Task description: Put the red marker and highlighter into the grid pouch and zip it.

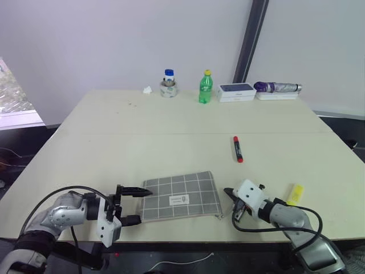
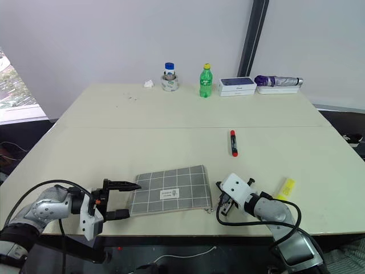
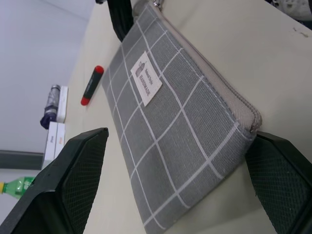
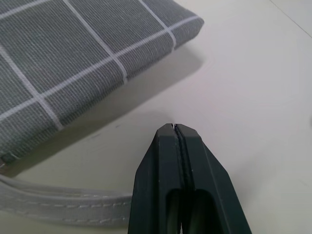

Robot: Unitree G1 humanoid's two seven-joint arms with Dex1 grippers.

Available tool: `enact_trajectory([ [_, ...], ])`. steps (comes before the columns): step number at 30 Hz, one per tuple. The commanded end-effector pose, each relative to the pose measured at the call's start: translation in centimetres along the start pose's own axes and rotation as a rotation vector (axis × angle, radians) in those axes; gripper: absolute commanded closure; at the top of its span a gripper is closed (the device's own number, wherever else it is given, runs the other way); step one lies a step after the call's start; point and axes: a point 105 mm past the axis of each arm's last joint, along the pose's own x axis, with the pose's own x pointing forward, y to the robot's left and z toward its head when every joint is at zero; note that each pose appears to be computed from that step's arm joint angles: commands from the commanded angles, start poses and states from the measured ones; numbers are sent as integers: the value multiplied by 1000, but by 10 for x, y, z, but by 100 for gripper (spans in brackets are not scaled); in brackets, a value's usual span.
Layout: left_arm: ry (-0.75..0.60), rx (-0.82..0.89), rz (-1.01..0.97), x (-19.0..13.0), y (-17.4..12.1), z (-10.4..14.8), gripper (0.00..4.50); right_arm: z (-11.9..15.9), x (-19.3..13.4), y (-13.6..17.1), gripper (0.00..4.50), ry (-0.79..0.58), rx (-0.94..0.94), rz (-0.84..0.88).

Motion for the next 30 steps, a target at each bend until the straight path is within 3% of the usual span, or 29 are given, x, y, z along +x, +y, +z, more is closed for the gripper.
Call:
enact_trajectory([
  [1,-36,-69,-83,17,-21,2,0,11,1,-3,446,-34,-13,-6],
  [4,-52,-112,-109,21,-27,2,89,12,1,-4,450,-35,-24,-5],
  [11,-39,-147,-82,17,-21,-2,447,10,-3,-5,450,-30,-28,-16],
  [17,-41,-268,53,17,0,2,447,29,-11,-18,450,-112,50,-24],
  [21,13,-451,271,10,24,-11,450,48,-23,-27,318,-193,98,-12],
  [27,39,-530,387,10,39,-11,450,63,-40,-21,6,-277,215,96],
  [30,49,-533,429,9,46,-11,450,63,-38,-7,6,-257,239,155],
])
